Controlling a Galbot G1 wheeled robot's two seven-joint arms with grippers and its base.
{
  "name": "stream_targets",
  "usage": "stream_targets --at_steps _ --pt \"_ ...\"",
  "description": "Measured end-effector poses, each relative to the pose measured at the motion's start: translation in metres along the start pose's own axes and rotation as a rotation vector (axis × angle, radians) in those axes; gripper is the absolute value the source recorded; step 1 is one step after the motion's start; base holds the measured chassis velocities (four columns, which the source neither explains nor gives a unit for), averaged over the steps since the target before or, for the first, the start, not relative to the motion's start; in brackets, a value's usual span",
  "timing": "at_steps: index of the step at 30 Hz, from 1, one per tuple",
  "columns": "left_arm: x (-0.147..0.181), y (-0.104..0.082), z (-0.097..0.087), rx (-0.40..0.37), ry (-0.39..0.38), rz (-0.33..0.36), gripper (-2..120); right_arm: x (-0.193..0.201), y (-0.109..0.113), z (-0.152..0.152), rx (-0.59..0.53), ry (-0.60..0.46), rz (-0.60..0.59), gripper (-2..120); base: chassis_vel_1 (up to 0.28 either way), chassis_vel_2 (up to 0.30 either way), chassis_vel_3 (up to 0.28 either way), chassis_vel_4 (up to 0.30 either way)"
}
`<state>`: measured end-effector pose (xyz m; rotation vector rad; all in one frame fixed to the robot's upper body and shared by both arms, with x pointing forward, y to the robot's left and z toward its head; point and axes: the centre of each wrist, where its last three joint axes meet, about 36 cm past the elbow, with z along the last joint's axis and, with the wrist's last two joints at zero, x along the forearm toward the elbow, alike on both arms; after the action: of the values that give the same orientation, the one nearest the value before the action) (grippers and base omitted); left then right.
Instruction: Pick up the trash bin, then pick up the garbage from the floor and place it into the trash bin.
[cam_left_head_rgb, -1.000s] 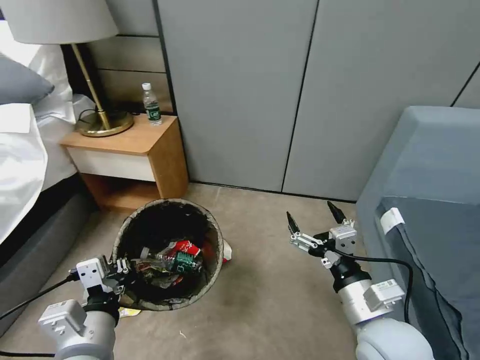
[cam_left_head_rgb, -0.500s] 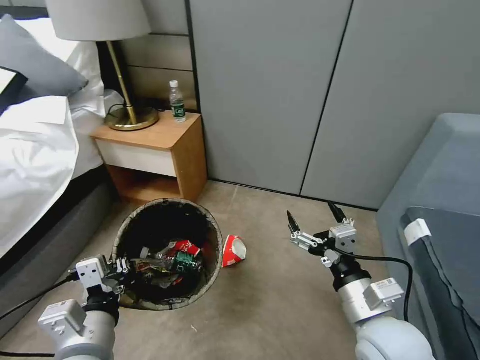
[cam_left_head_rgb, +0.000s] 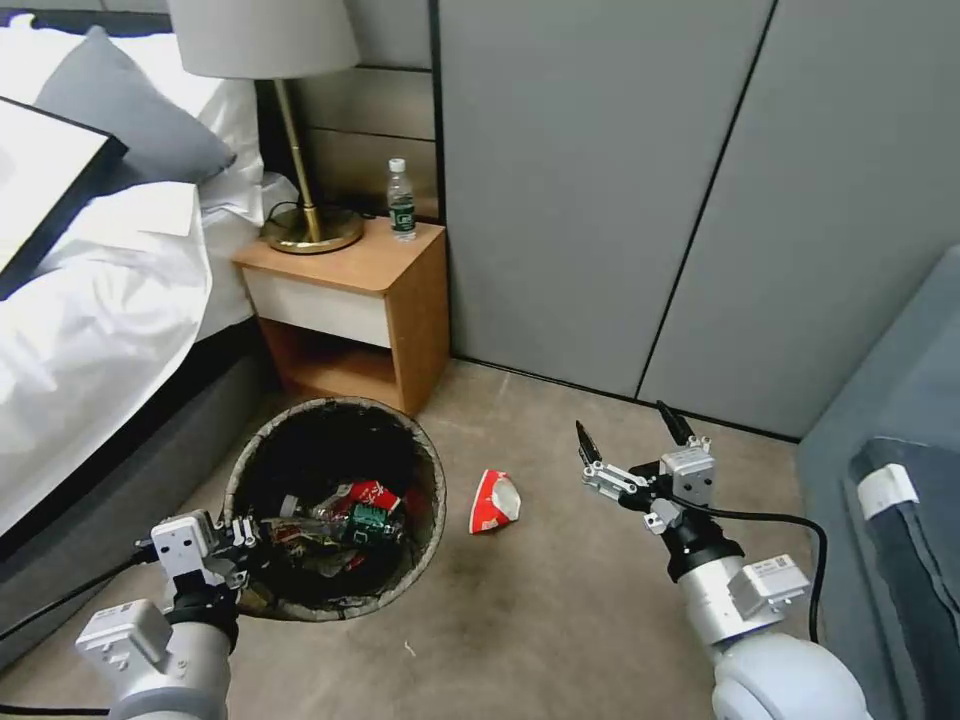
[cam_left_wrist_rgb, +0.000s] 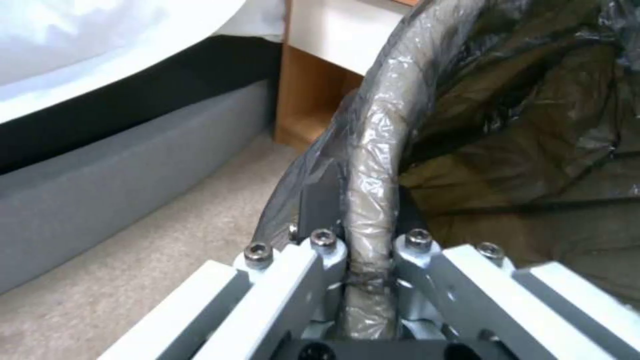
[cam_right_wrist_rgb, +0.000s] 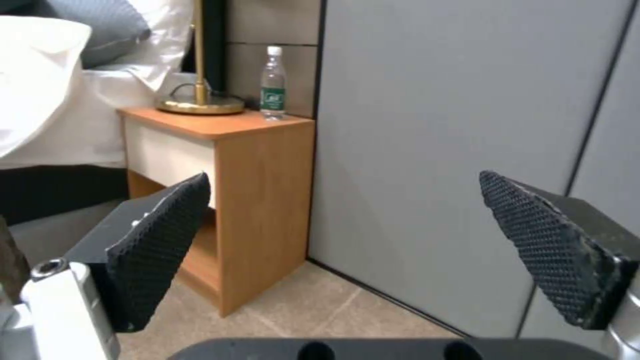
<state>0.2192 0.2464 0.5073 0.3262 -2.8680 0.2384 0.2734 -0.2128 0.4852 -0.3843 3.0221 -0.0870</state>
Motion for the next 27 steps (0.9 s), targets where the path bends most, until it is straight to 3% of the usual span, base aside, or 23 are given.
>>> stream_targets --at_steps 17,27 --pt "0.000 0.000 0.000 -0.004 -0.014 -0.010 3 -0.003 -0.003 0.001 -0.009 0.030 0.014 100 0.007 0.010 0.007 0.007" --pt "0.000 0.000 0.000 -0.015 -0.016 -0.008 3 -0.022 -0.006 0.025 -0.025 0.156 0.047 100 0.000 0.000 0.000 0.000"
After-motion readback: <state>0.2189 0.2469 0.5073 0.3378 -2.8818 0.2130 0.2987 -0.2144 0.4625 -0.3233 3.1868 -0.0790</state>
